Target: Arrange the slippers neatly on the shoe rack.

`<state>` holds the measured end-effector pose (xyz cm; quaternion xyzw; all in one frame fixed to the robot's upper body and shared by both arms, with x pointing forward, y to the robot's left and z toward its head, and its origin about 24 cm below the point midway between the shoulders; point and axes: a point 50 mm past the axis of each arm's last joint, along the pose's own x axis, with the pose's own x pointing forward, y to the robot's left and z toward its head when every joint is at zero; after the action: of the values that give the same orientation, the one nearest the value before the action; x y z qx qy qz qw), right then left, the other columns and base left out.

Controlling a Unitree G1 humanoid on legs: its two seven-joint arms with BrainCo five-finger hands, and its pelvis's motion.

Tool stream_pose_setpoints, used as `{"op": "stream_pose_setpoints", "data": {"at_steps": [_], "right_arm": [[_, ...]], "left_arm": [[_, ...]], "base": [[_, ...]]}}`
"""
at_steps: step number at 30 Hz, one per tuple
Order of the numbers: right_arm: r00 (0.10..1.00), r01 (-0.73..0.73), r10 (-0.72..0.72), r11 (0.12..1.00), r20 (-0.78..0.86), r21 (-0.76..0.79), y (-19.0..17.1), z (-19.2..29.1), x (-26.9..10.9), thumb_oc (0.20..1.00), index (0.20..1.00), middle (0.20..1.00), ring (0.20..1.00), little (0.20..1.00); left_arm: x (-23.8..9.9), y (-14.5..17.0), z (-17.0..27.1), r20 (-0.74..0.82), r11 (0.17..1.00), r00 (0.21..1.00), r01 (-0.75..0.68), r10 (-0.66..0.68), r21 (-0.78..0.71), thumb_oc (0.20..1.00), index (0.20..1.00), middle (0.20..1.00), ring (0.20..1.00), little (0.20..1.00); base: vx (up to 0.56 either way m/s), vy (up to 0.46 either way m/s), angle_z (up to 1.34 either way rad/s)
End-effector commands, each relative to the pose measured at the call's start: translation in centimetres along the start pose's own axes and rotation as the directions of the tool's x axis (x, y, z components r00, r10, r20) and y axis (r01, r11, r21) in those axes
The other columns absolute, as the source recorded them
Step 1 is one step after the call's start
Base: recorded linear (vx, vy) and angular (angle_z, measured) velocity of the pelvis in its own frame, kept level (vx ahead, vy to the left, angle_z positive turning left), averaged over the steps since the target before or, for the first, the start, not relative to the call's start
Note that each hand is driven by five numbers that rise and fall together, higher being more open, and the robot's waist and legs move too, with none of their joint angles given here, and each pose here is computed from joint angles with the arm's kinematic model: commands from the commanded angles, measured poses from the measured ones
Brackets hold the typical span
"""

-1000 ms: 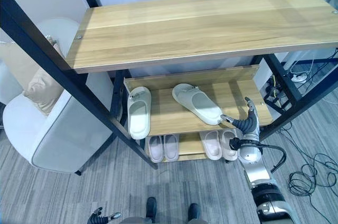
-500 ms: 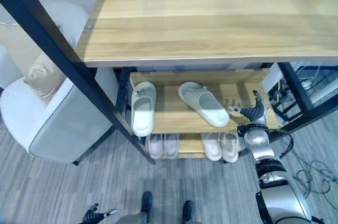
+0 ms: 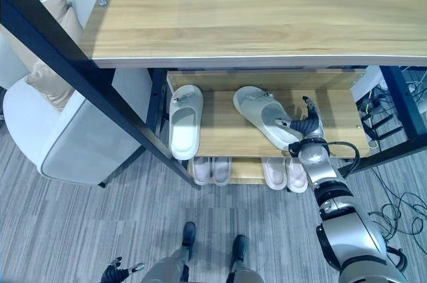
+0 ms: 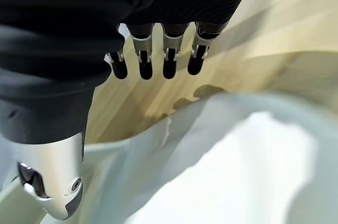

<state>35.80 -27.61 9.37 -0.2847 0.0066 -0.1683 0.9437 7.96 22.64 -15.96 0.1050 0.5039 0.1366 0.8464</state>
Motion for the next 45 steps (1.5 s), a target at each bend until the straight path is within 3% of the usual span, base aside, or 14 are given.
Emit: {"op": "stream_pose_setpoints", "data": {"at_steps": [1,11,13,15,23,29,34,41,45], "right_arm": [[0.992,0.025,-0.017,0.997,0.122,-0.071,-1.6,3.2,1.5,1.0,1.0,1.0,1.0,1.0],[0.988,-0.005,0.018,0.997,0.156,-0.083,-0.3,5.4,2.2,1.0,1.0,1.0,1.0,1.0],[0.992,-0.013,0.023,0.997,0.123,-0.081,0.1,4.6,2.1,0.313,0.313,0.313,0.313,0.313],[0.994,-0.017,0.027,0.996,0.106,-0.087,0.2,4.2,2.0,0.2,0.2,0.2,0.2,0.2],[0.998,-0.017,0.023,0.996,0.064,-0.092,1.0,3.0,1.5,0.2,0.2,0.2,0.2,0.2],[0.998,0.057,-0.063,0.983,0.03,0.173,2.1,2.6,0.3,0.2,0.2,0.2,0.2,0.2],[0.999,0.033,-0.042,0.947,0.023,0.319,5.1,3.1,-1.2,0.2,0.2,0.2,0.2,0.2],[1.0,-0.015,0.009,0.919,0.017,0.393,7.8,4.1,-2.2,0.2,0.2,0.2,0.2,0.2],[0.999,0.033,-0.044,0.91,0.018,0.413,6.5,5.7,-0.6,0.2,0.2,0.2,0.2,0.2]], "left_arm": [[0.5,1.2,0.8,0.016,0.999,0.999,-0.03,0.03,0.01,1.0,1.0,1.0,1.0,1.0],[1.1,1.8,3.1,0.085,0.999,0.996,-0.033,0.034,-0.015,1.0,1.0,1.0,1.0,1.0],[1.1,1.9,3.1,0.081,0.999,0.996,-0.036,0.037,-0.016,1.0,1.0,1.0,1.0,1.0],[1.2,2.0,3.3,0.087,0.999,0.995,-0.037,0.039,-0.017,1.0,1.0,1.0,1.0,1.0],[1.3,2.0,3.8,0.096,0.999,0.995,-0.031,0.032,-0.015,1.0,1.0,1.0,1.0,1.0],[1.3,1.7,3.6,0.06,0.997,0.997,-0.042,0.046,-0.057,1.0,1.0,1.0,1.0,1.0],[1.3,1.4,3.2,0.024,0.994,0.998,-0.048,0.051,-0.094,1.0,1.0,1.0,1.0,1.0],[1.3,0.9,3.3,0.013,0.994,0.999,-0.049,0.051,-0.094,1.0,1.0,1.0,1.0,1.0],[1.2,1.6,2.5,-0.014,0.992,0.997,-0.073,0.072,-0.1,1.0,1.0,1.0,1.0,1.0]], "base": [[-0.01,0.031,0.01],[-0.01,0.008,0.07],[-0.02,0.009,0.04],[-0.02,0.016,0.08],[0.0,0.003,0.01],[-0.02,0.037,-0.03],[0.01,0.037,-0.09],[-0.01,0.031,-0.01],[-0.02,0.047,-0.01]]}}
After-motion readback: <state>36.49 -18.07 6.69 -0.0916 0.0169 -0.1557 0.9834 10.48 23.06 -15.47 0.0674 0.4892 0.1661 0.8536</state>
